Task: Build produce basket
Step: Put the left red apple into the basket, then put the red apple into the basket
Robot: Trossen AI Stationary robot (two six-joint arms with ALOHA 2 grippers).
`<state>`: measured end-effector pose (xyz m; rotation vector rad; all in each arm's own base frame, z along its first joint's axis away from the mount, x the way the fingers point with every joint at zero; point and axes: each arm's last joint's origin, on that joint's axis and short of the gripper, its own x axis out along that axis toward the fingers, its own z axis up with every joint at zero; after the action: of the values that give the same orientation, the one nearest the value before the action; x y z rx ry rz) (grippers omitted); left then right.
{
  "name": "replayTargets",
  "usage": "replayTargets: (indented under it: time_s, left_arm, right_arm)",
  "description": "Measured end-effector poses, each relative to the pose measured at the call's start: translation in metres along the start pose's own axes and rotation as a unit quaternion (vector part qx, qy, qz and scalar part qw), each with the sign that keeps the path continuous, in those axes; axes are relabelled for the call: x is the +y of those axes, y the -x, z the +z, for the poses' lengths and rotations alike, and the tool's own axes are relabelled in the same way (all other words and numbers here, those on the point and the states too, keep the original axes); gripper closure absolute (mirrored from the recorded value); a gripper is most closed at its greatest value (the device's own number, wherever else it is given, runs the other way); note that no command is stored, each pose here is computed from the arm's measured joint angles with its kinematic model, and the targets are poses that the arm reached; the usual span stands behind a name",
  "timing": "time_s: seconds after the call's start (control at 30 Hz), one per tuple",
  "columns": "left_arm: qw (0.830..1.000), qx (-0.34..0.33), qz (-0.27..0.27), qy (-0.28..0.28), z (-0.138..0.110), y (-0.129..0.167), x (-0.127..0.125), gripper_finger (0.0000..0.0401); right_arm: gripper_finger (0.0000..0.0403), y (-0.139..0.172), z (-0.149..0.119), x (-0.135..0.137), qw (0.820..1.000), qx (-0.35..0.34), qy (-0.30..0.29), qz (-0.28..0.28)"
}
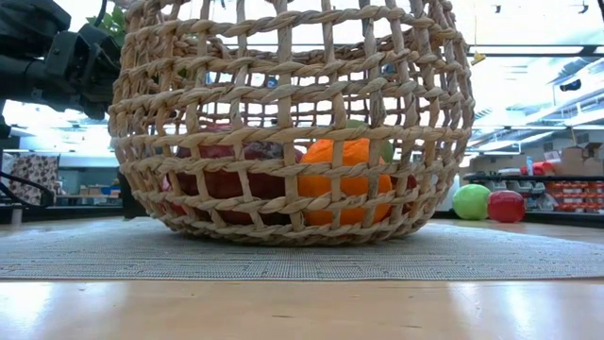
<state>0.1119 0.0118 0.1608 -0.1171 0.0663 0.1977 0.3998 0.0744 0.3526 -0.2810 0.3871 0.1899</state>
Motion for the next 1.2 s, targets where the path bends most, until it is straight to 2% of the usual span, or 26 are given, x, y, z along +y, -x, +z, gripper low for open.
replayTargets:
  time_s: [0.23,0.53,0.7,0.97,1.1,1.2]
  left_arm:
    - [1.000,0.010,0.002,-0.001,-0.002,-0.001,0.000,0.0019]
    - [1.000,0.012,0.002,-0.001,-0.002,-0.001,0.000,0.0019]
    - [1.000,0.012,0.002,-0.001,-0.002,-0.001,0.000,0.0019]
    - [1.000,0.012,0.002,-0.001,-0.002,-0.001,0.000,0.0019]
    - [1.000,0.012,0.002,-0.001,-0.002,-0.001,0.000,0.0019]
    - [1.000,0.012,0.002,-0.002,-0.002,-0.001,0.000,0.0019]
  right_arm:
    - [0.0058,-0.022,-0.025,-0.002,0.994,0.092,-0.051,0.030]
    - [0.0057,-0.046,-0.064,-0.010,0.976,0.200,-0.081,0.025]
    - [0.0050,-0.048,-0.066,-0.013,0.974,0.202,-0.105,0.017]
    - [0.0008,-0.047,-0.064,-0.014,0.974,0.195,-0.111,0.014]
    - [0.0006,-0.046,-0.061,-0.013,0.976,0.187,-0.110,0.014]
    - [0.0007,-0.039,-0.056,-0.016,0.978,0.182,-0.104,-0.017]
